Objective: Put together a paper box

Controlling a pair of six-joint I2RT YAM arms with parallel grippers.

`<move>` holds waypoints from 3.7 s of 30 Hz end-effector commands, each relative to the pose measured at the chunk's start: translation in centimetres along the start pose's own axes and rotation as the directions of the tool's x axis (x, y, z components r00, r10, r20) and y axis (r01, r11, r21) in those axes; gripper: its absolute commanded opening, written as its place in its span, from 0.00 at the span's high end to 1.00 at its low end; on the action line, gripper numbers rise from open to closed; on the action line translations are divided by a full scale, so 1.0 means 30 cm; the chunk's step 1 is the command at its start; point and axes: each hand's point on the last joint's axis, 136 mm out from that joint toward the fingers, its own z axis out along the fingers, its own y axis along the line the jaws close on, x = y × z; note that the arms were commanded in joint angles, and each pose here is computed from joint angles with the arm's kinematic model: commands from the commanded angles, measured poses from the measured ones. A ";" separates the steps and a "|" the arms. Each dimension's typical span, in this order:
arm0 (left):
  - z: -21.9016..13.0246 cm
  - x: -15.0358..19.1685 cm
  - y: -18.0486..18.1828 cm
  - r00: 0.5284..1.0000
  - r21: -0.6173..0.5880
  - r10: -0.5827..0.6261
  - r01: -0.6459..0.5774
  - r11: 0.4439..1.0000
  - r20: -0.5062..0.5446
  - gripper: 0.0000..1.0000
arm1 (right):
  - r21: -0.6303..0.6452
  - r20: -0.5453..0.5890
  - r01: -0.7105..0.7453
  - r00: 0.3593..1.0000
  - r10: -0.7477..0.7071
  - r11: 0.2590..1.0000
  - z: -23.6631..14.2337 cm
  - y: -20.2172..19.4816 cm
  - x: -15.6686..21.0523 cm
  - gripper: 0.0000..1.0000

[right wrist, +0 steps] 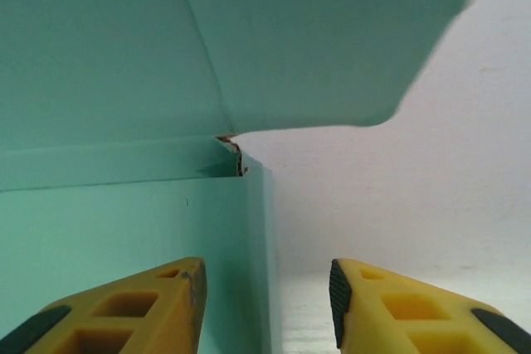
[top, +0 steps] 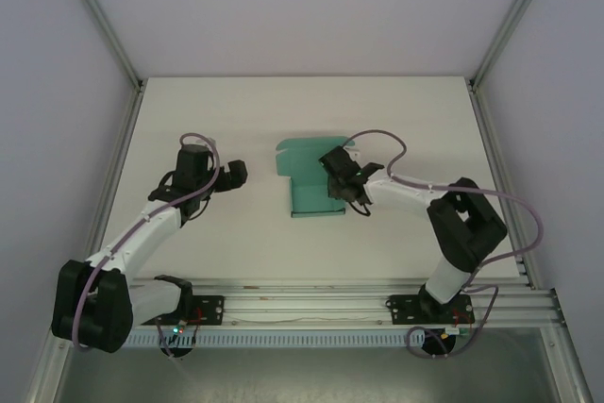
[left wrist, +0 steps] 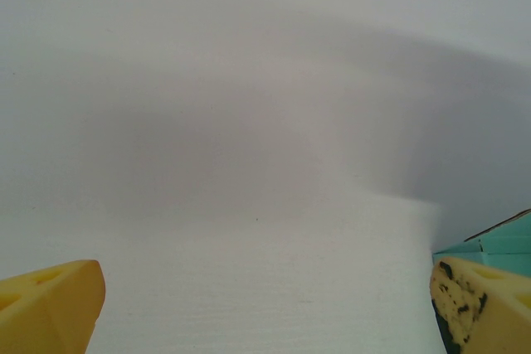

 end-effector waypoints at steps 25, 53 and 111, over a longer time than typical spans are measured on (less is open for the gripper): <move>-0.021 -0.036 0.020 0.999 -0.043 0.026 -0.024 0.999 0.042 0.00 | 0.467 -0.275 0.282 0.947 -0.165 0.838 0.132 -0.242 0.182 1.00; -0.050 -0.046 -0.114 0.996 0.144 0.081 -0.085 0.986 0.033 0.00 | 0.062 0.081 0.075 0.994 -0.080 0.995 -0.029 0.047 -0.023 0.53; 0.252 -0.037 -0.572 0.624 0.603 0.774 -0.576 0.552 -0.111 0.92 | -0.374 0.109 0.635 0.754 -0.648 0.676 -0.168 -0.055 -0.347 0.90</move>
